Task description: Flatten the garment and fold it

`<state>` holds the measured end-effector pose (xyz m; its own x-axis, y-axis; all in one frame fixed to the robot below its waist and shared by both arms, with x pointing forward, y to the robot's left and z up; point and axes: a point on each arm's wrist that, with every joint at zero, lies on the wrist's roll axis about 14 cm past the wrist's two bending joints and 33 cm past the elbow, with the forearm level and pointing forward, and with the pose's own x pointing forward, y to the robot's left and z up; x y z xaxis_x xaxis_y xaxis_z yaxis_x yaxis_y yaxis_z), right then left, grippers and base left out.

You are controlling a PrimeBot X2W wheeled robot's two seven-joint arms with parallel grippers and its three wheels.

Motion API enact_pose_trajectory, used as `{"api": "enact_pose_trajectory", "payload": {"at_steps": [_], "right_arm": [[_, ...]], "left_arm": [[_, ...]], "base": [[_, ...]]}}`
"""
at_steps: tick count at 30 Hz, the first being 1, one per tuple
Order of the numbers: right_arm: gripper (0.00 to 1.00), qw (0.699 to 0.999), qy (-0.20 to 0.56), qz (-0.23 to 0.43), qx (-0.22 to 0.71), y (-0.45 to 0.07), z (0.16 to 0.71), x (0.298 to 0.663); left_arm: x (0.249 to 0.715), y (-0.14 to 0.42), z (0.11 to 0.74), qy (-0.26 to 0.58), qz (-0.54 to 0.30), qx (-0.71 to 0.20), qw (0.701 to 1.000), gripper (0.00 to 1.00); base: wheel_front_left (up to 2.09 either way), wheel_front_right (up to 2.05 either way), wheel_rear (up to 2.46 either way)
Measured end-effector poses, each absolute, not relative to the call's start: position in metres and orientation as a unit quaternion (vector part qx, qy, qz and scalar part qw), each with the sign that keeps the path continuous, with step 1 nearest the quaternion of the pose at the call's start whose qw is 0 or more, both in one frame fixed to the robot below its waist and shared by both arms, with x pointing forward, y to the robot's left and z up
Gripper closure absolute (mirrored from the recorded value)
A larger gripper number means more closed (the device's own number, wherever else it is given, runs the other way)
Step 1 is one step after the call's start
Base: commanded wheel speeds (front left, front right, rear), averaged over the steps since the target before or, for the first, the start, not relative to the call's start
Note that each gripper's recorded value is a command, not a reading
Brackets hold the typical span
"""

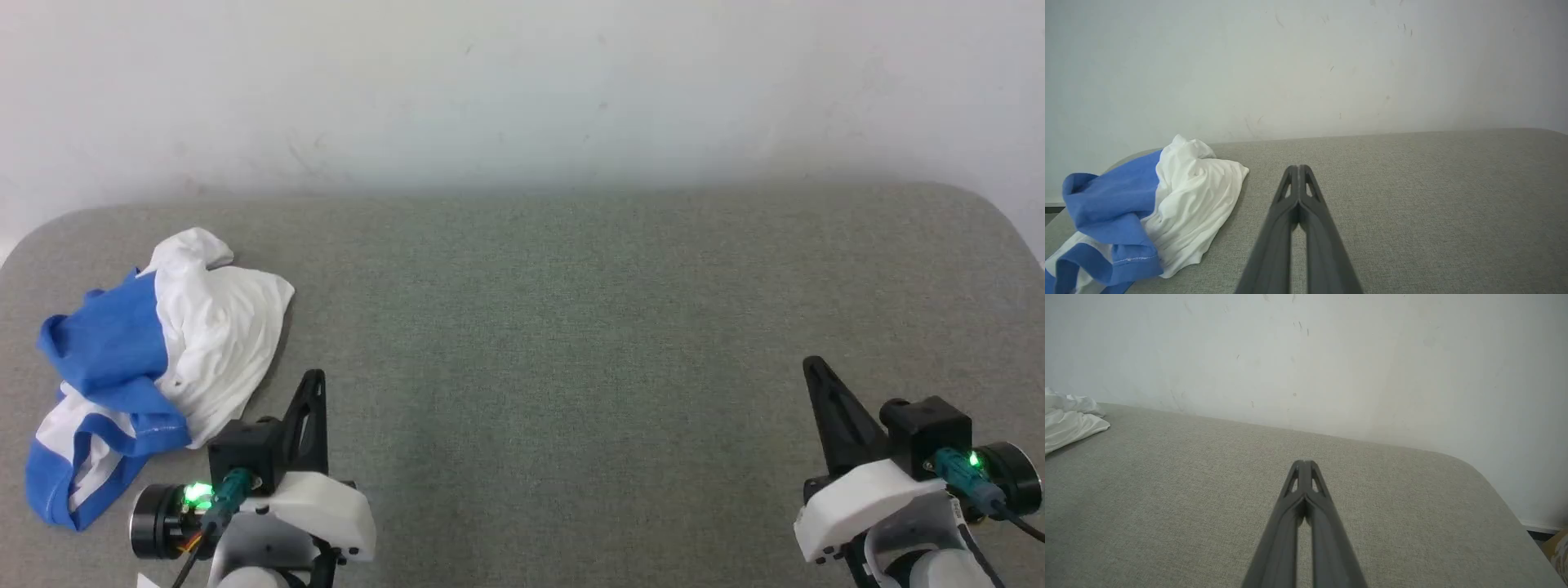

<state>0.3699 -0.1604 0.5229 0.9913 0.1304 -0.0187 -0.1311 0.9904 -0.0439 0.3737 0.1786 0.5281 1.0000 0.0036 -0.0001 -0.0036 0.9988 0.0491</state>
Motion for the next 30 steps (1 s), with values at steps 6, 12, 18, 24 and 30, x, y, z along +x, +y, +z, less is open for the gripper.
{"api": "enact_pose_trajectory", "payload": {"at_steps": [6, 12, 18, 24, 30], "right_arm": [[1.00, 0.998, 0.008, 0.066, -0.023, -0.1604, 0.5229, 0.3699], [1.00, 0.998, 0.008, 0.066, -0.023, -0.1604, 0.5229, 0.3699], [1.00, 0.998, 0.008, 0.066, -0.023, -0.1604, 0.5229, 0.3699], [1.00, 0.998, 0.008, 0.066, -0.023, -0.1604, 0.5229, 0.3699], [0.00, 0.998, 0.009, 0.065, -0.022, -0.1606, 0.5223, 0.3698]], "left_arm": [[0.3737, 0.1786, 0.5281, 0.000, 0.002, 0.025, 1.000, 1.00], [0.3737, 0.1786, 0.5280, 0.000, 0.002, 0.025, 1.000, 1.00], [0.3737, 0.1786, 0.5281, 0.000, 0.002, 0.025, 1.000, 1.00], [0.3737, 0.1786, 0.5281, 0.000, 0.002, 0.025, 1.000, 1.00], [0.3737, 0.1785, 0.5277, 0.001, 0.002, 0.025, 1.000, 0.00]], "base": [[0.00, 0.00, 0.00], [0.00, 0.00, 0.00], [0.00, 0.00, 0.00], [0.00, 0.00, 0.00], [0.00, 0.00, 0.00]]}}
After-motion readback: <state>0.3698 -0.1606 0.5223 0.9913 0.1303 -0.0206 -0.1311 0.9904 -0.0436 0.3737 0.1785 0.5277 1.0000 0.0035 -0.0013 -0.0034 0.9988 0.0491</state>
